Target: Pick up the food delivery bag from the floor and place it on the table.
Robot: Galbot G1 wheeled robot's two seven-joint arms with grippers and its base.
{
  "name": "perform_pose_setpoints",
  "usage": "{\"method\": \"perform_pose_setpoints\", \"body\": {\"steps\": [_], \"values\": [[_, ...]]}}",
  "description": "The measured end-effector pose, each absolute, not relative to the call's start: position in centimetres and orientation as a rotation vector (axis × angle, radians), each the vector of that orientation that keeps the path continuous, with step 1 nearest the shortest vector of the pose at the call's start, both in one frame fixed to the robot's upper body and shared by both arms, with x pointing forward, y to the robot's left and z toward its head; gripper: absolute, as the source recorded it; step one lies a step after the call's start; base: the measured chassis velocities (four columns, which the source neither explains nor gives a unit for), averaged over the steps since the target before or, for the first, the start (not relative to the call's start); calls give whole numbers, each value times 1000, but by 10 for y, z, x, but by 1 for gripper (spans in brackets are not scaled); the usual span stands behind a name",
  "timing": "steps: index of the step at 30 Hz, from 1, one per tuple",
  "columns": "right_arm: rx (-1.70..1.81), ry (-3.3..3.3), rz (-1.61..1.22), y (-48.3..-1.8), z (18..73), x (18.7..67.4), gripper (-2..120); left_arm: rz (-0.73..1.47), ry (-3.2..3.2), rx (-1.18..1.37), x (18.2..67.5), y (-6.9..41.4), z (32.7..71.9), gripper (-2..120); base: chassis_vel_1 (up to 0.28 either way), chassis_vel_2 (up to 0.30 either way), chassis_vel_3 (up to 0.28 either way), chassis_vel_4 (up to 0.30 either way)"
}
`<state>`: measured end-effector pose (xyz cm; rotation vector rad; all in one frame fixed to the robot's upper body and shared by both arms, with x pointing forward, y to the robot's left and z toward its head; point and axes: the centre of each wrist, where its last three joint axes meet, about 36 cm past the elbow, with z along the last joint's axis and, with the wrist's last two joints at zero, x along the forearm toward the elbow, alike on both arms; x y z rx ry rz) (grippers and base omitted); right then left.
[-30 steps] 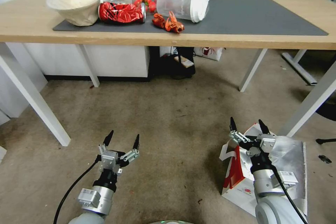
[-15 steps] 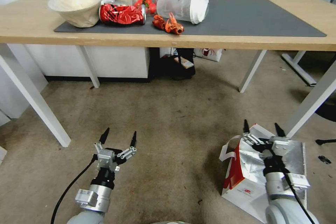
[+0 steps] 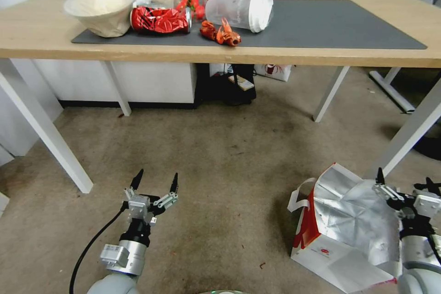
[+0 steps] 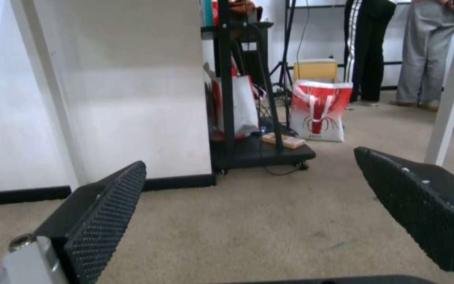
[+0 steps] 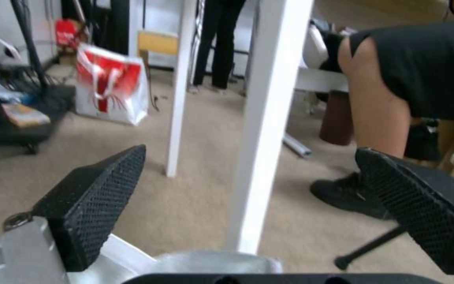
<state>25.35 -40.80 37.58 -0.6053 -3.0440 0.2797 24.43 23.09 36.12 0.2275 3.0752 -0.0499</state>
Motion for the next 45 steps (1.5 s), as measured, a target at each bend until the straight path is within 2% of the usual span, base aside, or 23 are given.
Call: {"method": "perform_pose_setpoints", "body": {"steps": [12, 30, 33, 34, 37, 38, 41, 42, 45], "values": [[-640, -2939, 300, -447, 338, 264, 100, -31, 3071, 227, 243, 234, 366, 99, 0, 0, 0, 0], [-630, -2855, 246, -454, 307, 271, 96, -41, 3065, 236, 236, 226, 368, 98, 0, 0, 0, 0], [-625, -2845, 231, -452, 304, 274, 86, -40, 3066, 242, 235, 223, 368, 98, 0, 0, 0, 0], [-625, -2845, 231, -452, 304, 274, 86, -40, 3066, 242, 235, 223, 368, 98, 0, 0, 0, 0], [-627, -2825, 214, -450, 303, 276, 71, -39, 3066, 238, 234, 223, 368, 98, 0, 0, 0, 0], [-627, -2825, 214, -450, 303, 276, 71, -39, 3066, 238, 234, 223, 368, 98, 0, 0, 0, 0], [-629, -2813, 198, -449, 299, 277, 54, -40, 3065, 234, 233, 223, 368, 98, 0, 0, 0, 0], [-629, -2813, 198, -449, 299, 277, 54, -40, 3065, 234, 233, 223, 368, 98, 0, 0, 0, 0], [-631, -2805, 182, -447, 295, 276, 41, -40, 3061, 232, 233, 223, 370, 98, 0, 0, 0, 0]]}}
